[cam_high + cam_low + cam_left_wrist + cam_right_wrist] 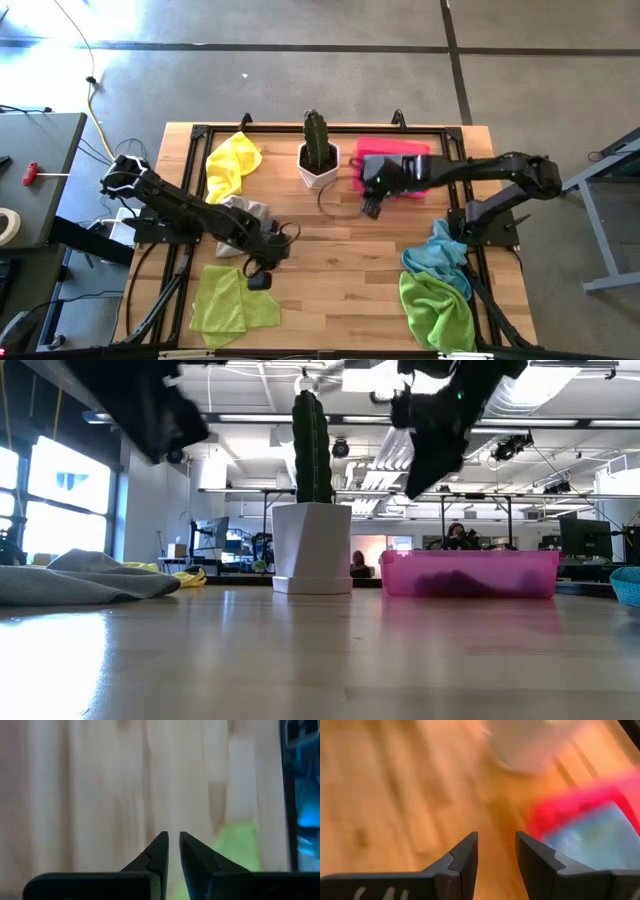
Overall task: Fold microfiber towels
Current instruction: Fold the yellow green towel
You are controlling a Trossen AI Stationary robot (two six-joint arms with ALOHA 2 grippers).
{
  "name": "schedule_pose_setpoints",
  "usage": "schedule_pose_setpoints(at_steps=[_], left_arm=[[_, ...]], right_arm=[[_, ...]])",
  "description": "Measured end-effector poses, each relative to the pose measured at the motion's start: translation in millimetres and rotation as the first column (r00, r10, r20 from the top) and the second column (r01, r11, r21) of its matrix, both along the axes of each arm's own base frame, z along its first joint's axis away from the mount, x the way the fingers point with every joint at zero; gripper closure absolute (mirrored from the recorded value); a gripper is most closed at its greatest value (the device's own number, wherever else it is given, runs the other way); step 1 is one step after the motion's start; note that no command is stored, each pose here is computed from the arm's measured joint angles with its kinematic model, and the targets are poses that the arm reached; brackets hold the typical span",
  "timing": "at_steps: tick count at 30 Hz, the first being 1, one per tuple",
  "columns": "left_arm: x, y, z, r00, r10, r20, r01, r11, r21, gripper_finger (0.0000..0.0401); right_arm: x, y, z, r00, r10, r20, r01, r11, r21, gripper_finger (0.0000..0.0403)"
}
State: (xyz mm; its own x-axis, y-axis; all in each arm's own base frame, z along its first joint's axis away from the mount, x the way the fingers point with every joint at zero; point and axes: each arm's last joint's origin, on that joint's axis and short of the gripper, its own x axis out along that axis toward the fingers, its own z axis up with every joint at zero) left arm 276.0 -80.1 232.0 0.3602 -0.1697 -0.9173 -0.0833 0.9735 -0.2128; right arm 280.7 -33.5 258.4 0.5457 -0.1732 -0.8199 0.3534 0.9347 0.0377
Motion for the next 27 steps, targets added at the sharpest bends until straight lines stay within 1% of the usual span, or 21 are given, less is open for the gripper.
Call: schedule_pose_setpoints(at_steps=[2,5,7,9,12,13,15,17,20,22,24,25,27], left_arm=[[-6.4,-8.9,-5.5,0.996,0.030,-0.085,-0.031,0.999,-0.017,0.0362],[-17.3,-26.0,-14.3,0.979,0.049,-0.197,-0.050,0.999,0.000,0.0362],[-21.1,-41.0,-20.6,0.973,0.033,-0.227,-0.032,0.999,0.006,0.0362],[-27.2,-56.4,-26.3,0.969,-0.014,-0.248,0.020,1.000,0.020,0.0362],[-31.5,-80.1,-38.8,0.962,-0.099,-0.253,0.111,0.993,0.034,0.0362],[-35.1,-86.2,-42.9,0.957,-0.117,-0.265,0.135,0.990,0.051,0.0362],[-34.9,-99.7,-52.5,0.958,-0.140,-0.251,0.160,0.985,0.058,0.0362],[-38.1,-109.5,-61.7,0.952,-0.154,-0.265,0.179,0.982,0.069,0.0362],[-34.6,-123.2,-73.3,0.958,-0.171,-0.232,0.188,0.981,0.050,0.0362],[-34.6,-128.6,-81.1,0.957,-0.181,-0.228,0.199,0.978,0.057,0.0362],[-29.1,-134.1,-88.8,0.963,-0.186,-0.196,0.200,0.979,0.051,0.0362],[-27.4,-135.1,-92.6,0.963,-0.190,-0.191,0.204,0.977,0.057,0.0362],[-23.6,-135.6,-98.5,0.963,-0.200,-0.180,0.214,0.975,0.061,0.0362]], right_arm=[[6.7,18.5,3.9,0.995,0.076,0.060,-0.073,0.997,-0.039,0.0279],[12.2,44.5,8.7,0.982,0.137,0.127,-0.125,0.987,-0.099,0.0279],[12.4,59.0,10.1,0.977,0.153,0.147,-0.136,0.983,-0.122,0.0279],[12.0,71.8,11.4,0.973,0.159,0.170,-0.138,0.982,-0.132,0.0279],[9.6,89.5,12.2,0.969,0.152,0.195,-0.129,0.983,-0.128,0.0279],[9.2,95.0,12.3,0.967,0.148,0.205,-0.123,0.984,-0.130,0.0279],[7.6,105.4,11.2,0.967,0.142,0.213,-0.114,0.984,-0.137,0.0279],[7.3,113.7,9.4,0.965,0.133,0.225,-0.102,0.984,-0.144,0.0279],[6.2,125.6,6.0,0.964,0.127,0.232,-0.098,0.986,-0.133,0.0279],[9.3,132.7,3.9,0.959,0.123,0.256,-0.094,0.988,-0.121,0.0279],[9.8,139.0,-1.3,0.962,0.122,0.246,-0.096,0.989,-0.117,0.0279],[12.7,141.6,-3.2,0.958,0.123,0.258,-0.097,0.989,-0.111,0.0279],[12.6,147.1,-8.4,0.961,0.142,0.237,-0.118,0.986,-0.114,0.0279]])
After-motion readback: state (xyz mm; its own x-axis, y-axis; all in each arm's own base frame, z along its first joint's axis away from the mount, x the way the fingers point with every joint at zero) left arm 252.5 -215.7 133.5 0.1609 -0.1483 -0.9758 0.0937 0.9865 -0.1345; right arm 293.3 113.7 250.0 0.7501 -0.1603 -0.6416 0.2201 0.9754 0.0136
